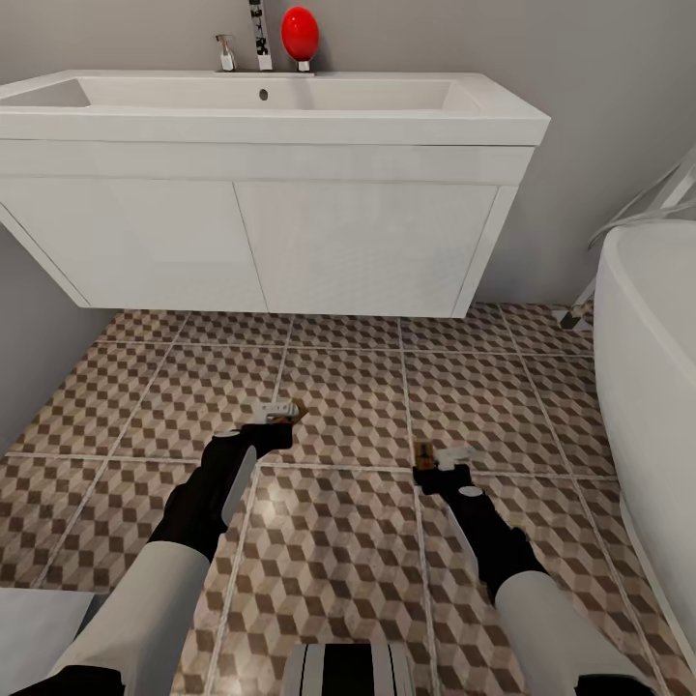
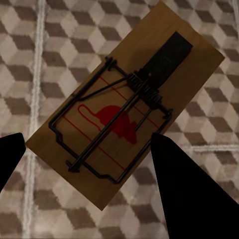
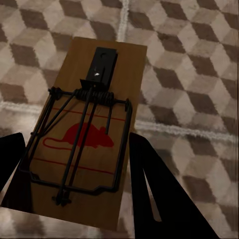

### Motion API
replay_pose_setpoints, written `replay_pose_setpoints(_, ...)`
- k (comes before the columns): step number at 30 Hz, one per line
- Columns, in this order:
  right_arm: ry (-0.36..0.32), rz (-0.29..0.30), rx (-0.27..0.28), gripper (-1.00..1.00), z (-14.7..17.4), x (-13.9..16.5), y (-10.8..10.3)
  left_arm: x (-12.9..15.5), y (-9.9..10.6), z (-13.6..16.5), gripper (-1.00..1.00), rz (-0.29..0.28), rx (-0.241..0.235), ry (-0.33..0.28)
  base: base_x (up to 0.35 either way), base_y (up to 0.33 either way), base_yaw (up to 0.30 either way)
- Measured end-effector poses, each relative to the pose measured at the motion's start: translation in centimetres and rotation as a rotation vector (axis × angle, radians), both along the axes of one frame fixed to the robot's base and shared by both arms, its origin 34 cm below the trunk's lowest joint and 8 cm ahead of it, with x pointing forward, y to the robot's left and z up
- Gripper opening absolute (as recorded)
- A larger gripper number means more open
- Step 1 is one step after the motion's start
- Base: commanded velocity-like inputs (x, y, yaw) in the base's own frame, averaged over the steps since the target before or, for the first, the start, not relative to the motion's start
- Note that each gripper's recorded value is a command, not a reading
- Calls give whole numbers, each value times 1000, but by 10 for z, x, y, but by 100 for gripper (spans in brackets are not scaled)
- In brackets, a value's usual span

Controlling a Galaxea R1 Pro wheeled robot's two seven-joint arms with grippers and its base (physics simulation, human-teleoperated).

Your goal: Take the four mousetraps from the cabinet in the bathroom and place them on the bathroom floor. Make sure all four end up on the same floor surface, and ensure that at least two of them are either under or directly next to the same bathroom sink.

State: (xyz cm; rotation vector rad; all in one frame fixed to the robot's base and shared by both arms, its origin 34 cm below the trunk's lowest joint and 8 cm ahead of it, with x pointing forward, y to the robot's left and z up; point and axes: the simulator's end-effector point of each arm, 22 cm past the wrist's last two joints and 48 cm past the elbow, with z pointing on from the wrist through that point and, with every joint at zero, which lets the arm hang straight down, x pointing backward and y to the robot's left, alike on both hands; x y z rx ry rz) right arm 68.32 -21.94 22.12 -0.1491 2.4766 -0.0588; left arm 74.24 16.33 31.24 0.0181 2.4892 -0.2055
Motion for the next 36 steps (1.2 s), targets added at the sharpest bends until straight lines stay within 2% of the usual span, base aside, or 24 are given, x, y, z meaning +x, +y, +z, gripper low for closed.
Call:
replay_pose_setpoints(9, 0, -24, -16, -100, 33, 25, -7, 0, -1, 1, -100, -5, 2, -3, 0, 0, 0)
replay_pose_setpoints(19, -3, -31, -21, -100, 43, 35, -9, -1, -5, 0, -100, -18, 7, -2, 0, 0, 0)
replay_pose_setpoints(28, 22, -34, -25, -100, 45, 38, -10, 2, -5, 4, -100, -18, 7, -12, 0, 0, 0)
replay_pose_setpoints(36, 42, -35, -25, -100, 30, 35, -11, 0, -5, -11, -100, -16, 5, 3, 0, 0, 0)
